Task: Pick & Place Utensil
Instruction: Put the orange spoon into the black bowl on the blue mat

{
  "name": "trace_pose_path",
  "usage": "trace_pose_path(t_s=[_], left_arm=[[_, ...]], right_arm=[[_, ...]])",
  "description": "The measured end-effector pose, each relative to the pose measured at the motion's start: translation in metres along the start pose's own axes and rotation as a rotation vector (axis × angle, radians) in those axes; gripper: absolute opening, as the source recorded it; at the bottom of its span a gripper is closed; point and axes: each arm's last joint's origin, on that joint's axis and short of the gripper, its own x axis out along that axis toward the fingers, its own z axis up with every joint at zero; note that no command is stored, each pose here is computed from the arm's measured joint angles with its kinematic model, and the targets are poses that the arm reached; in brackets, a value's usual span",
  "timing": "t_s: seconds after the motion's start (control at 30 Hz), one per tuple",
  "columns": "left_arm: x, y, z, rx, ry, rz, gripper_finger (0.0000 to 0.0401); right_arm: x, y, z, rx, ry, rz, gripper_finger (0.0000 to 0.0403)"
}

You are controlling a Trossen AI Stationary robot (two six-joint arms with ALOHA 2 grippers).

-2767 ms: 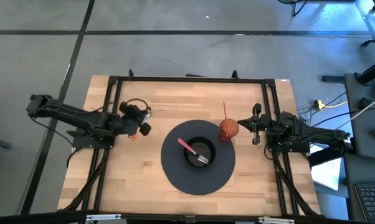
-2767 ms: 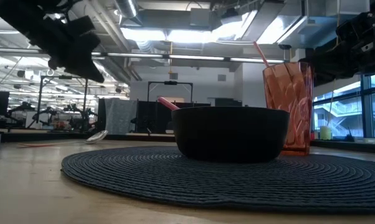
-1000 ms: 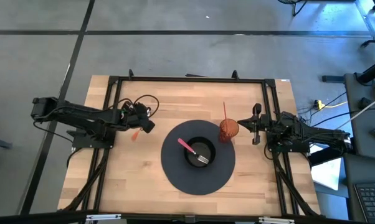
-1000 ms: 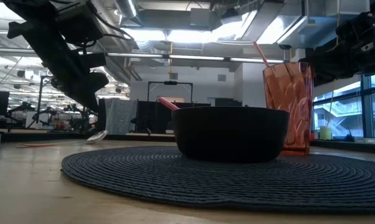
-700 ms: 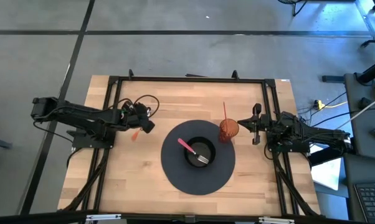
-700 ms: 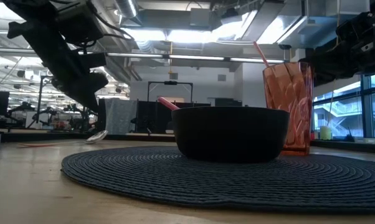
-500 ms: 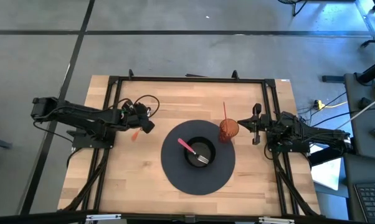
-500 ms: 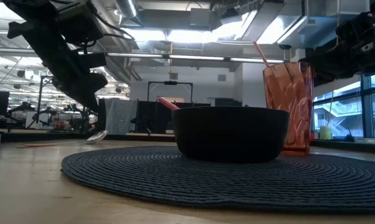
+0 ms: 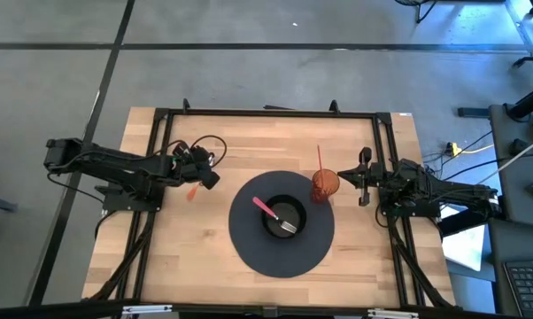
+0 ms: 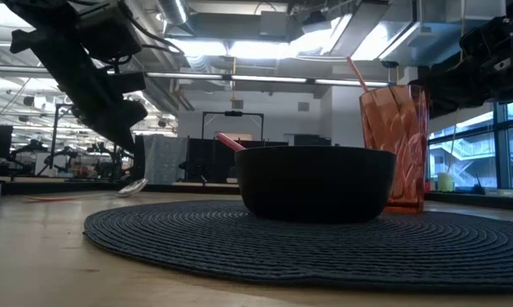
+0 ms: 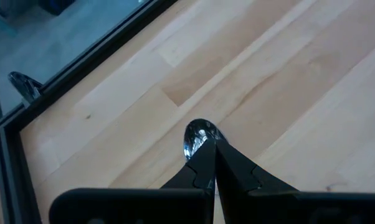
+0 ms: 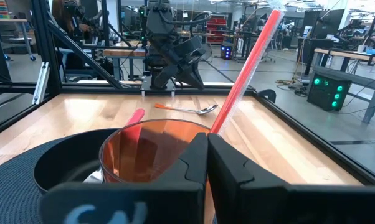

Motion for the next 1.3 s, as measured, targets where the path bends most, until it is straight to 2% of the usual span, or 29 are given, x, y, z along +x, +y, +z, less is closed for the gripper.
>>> trace_pose_path(t_s=[0.5, 0.83, 0.97, 1.03, 1.17, 1.3], left_arm=[[0.000, 0.000, 0.000, 0.009, -0.008, 0.015, 0.0004], [0.000, 0.000, 0.000, -0.041, -0.005, 0.005, 0.0004], [-0.001, -0.004, -0.003, -0.134, 0.096, -0.130, 0.0004], [-0.001, -0.006, -0.005, -0.141, 0.138, -0.171, 0.0004], [0.000, -0.012, -0.015, -0.095, 0.196, -0.151, 0.0004], [0.004, -0.014, -0.019, -0.111, 0.237, -0.131, 0.0004]], right_arm=[[0.000, 0.000, 0.000, -0.004, 0.000, 0.000, 0.0011], [0.000, 0.000, 0.000, -0.011, 0.000, 0.000, 0.0011], [0.000, 0.000, 0.000, 0.000, 0.000, 0.001, 0.0011], [0.000, 0.000, 0.000, 0.000, -0.001, 0.008, 0.0011], [0.000, 0.000, 0.000, 0.002, -0.002, 0.008, 0.0011], [0.000, 0.000, 0.000, 0.005, -0.002, 0.008, 0.0011]])
